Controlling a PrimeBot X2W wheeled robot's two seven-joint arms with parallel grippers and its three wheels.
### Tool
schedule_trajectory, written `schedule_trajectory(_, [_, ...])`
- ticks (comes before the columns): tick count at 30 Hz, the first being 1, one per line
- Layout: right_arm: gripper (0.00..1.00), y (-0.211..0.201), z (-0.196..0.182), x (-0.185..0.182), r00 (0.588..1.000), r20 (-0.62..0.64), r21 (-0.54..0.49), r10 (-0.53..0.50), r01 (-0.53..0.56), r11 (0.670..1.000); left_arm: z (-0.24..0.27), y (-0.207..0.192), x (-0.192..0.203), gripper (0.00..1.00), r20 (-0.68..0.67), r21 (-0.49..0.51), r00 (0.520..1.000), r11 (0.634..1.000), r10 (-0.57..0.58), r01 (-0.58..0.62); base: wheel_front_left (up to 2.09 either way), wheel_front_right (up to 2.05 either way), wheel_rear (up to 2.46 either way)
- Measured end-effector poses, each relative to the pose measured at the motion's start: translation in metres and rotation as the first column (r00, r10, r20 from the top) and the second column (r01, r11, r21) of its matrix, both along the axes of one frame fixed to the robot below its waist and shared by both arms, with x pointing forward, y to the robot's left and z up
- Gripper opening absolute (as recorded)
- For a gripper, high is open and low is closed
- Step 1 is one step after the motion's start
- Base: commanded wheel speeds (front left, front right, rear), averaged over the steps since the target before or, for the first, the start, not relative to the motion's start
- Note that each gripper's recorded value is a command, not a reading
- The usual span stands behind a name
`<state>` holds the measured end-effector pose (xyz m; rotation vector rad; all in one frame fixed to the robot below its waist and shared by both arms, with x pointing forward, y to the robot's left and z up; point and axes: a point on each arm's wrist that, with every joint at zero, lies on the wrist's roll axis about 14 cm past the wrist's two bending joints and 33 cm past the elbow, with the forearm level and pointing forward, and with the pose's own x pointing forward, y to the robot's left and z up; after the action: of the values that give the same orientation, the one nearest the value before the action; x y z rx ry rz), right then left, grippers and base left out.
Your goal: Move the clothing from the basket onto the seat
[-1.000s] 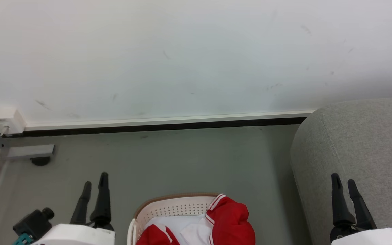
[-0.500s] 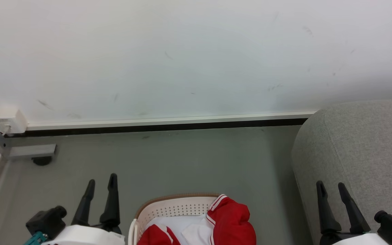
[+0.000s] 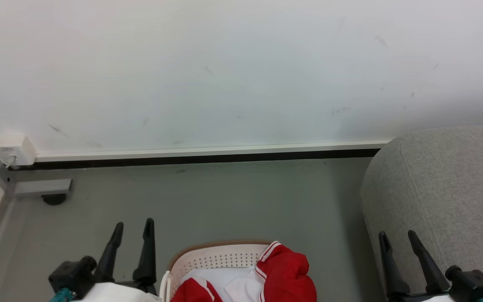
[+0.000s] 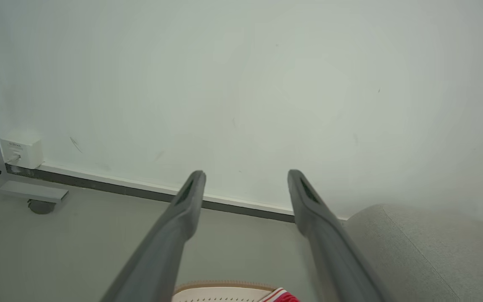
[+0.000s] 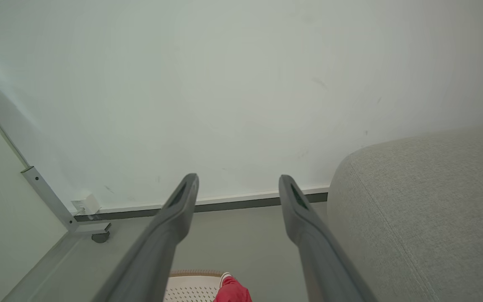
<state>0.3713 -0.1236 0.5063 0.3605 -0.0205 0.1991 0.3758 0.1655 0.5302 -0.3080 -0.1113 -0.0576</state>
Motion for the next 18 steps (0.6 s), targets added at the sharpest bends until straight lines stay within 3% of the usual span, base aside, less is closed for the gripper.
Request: schedule_trajectory(18, [1.00,0.0095,0.0037,-0.0023,0.998,0.053,-0.128,0.036,-0.029,0.991,0.0017,-0.0048,-0.0031,1.00,0.028,0.148,1.000,0.989,-0.010,0.006,0.00,0.00,0.00])
